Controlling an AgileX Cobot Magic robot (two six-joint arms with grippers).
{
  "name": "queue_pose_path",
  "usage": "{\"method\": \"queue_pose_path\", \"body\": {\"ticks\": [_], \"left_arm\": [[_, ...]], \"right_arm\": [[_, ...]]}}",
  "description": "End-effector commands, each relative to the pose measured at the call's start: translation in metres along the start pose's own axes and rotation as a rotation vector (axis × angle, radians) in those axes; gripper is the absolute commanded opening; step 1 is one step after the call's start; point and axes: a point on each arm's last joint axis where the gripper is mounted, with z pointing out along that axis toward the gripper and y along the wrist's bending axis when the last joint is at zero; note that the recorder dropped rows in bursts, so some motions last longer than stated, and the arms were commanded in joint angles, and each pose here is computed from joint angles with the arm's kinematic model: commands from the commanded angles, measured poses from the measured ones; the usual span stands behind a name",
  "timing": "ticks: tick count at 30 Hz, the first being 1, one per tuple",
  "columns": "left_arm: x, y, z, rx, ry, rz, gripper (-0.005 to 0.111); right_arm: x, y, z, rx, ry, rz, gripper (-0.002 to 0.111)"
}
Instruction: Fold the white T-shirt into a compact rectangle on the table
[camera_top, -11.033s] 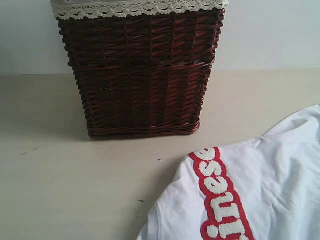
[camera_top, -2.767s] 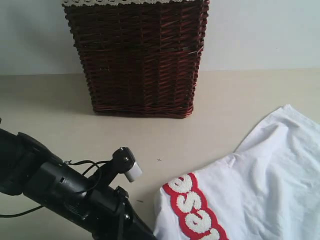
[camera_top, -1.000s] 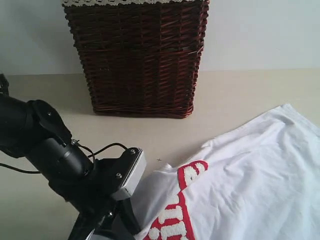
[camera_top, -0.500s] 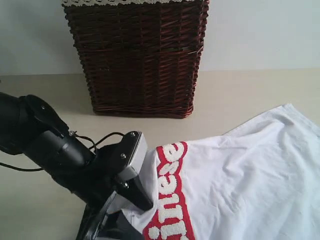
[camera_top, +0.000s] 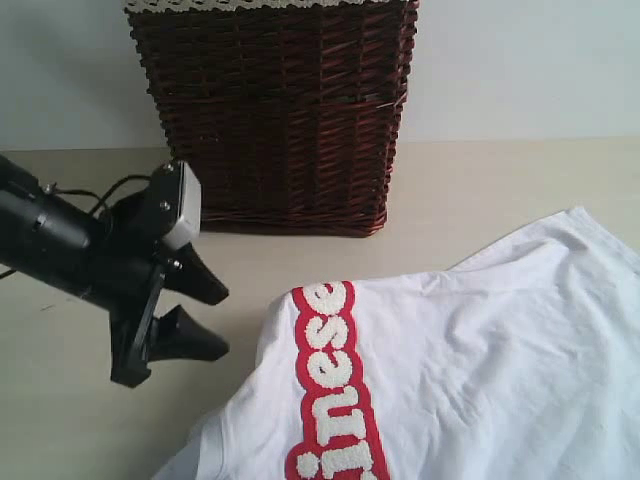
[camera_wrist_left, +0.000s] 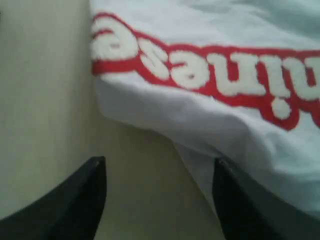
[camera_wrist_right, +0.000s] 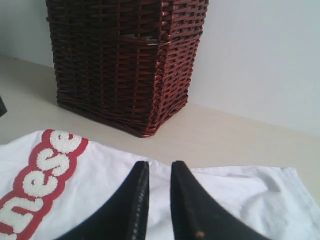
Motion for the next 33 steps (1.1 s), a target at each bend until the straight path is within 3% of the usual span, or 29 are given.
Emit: {"method": "queue_pose_path", "body": {"ticks": [1,18,20,26,30,33], "left_arm": [[0.029,-0.003,0.019,0.070,0.033,-0.004,0.061],[0.053,-0.012,0.048,0.245,0.058,-0.027,0.058],[0.054,-0.012,0.049,0.252,0.064,-0.024,0.049],[0.056,-0.010,0.049,0.222,0.085,-0.019,0.000],[0.060,-0.004,0.050,0.161,0.121,-0.012,0.000],[0.062,0.008,0.047,0.019,0.176,-0.009,0.000]], "right_arm": [[0.001,0.000,0.000,0.001,-0.002,-0.005,0.017],[0.001,0.000,0.000,0.001,-0.002,-0.005,0.017],[0.001,0.000,0.000,0.001,-0.002,-0.005,0.017],[0.001,0.000,0.000,0.001,-0.002,-0.005,0.017],[0.001,0.000,0.000,0.001,-0.002,-0.005,0.017],[0.001,0.000,0.000,0.001,-0.002,-0.005,0.017]]}}
